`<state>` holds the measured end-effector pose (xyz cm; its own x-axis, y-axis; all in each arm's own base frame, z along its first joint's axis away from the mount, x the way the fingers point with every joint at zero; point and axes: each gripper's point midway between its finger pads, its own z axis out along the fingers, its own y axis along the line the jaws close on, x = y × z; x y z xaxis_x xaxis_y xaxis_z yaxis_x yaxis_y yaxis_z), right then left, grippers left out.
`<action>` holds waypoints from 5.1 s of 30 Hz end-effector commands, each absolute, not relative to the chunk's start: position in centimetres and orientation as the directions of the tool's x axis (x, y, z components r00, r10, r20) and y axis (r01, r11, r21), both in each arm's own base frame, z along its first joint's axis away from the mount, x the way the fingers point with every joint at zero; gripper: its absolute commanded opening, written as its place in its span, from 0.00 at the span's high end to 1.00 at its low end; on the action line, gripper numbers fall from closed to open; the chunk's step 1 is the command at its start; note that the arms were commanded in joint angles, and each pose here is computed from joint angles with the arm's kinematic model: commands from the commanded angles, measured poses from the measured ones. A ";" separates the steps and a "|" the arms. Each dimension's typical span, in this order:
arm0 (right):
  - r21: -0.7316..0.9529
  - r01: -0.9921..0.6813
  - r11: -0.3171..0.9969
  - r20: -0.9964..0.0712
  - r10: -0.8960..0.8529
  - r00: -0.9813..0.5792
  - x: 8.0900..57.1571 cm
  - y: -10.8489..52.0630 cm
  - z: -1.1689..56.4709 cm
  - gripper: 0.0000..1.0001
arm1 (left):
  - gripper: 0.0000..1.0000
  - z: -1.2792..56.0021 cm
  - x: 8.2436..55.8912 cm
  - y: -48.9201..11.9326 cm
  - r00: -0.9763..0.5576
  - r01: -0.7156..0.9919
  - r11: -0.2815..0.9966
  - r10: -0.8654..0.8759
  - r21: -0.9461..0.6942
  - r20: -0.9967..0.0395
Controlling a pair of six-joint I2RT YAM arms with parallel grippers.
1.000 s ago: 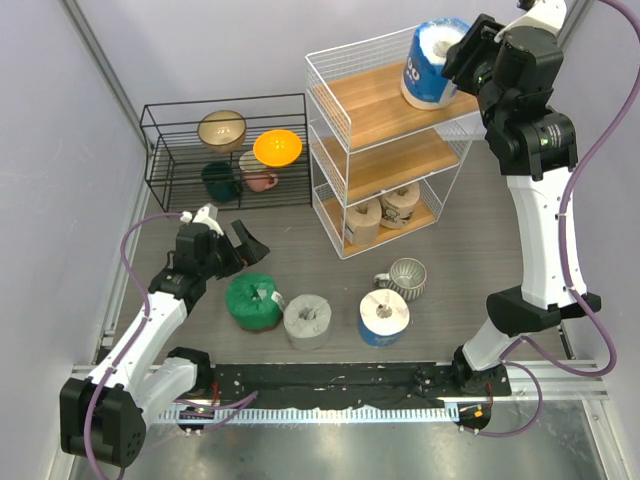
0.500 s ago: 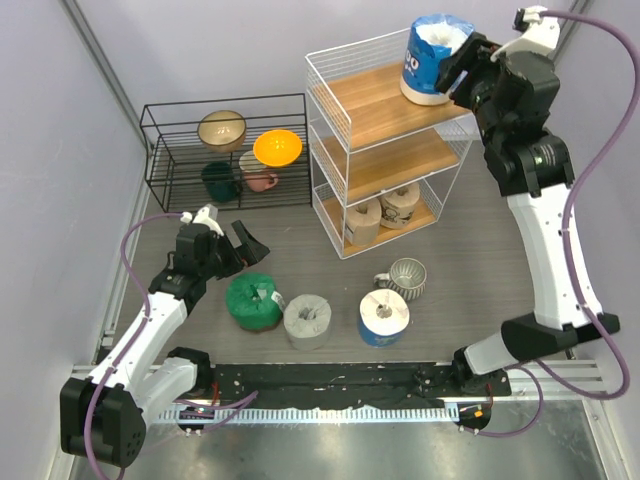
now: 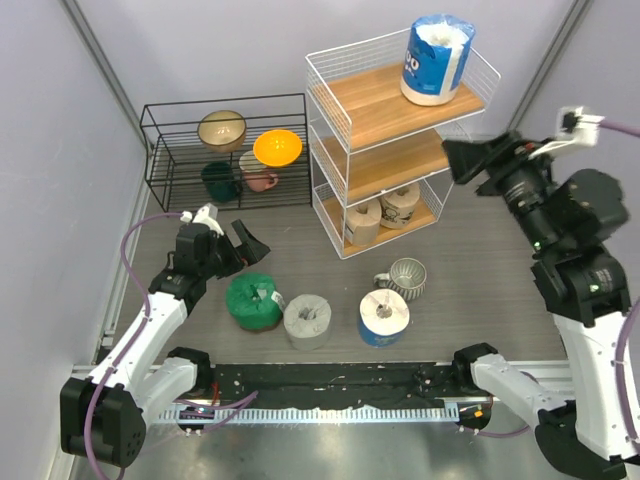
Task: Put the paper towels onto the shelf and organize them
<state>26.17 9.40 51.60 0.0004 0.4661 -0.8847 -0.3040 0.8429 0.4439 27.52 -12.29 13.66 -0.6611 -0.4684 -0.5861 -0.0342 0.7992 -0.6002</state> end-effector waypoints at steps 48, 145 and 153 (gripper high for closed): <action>0.479 0.039 0.877 -0.358 0.236 -0.903 15.1 16.7 10.4 0.28 | 0.00 13.9 28.0 -13.3 -0.664 0.004 0.771 -0.474 -0.637 -0.578; 0.382 -0.100 0.919 -0.924 0.383 -0.014 37.0 13.9 55.7 0.52 | 0.00 13.6 27.8 -13.6 -0.668 0.006 0.759 -0.481 -0.651 -0.568; 0.395 -0.148 0.906 -0.917 0.398 -0.014 36.7 14.4 56.3 0.52 | 0.00 13.4 27.7 -13.6 -0.670 0.003 0.760 -0.481 -0.650 -0.565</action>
<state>38.51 14.52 51.68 -0.1245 0.3130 -0.9415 -0.0611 0.9447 0.3222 27.34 -12.96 12.25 -0.6893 -0.4778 -0.5446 -0.0441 0.7780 -0.6267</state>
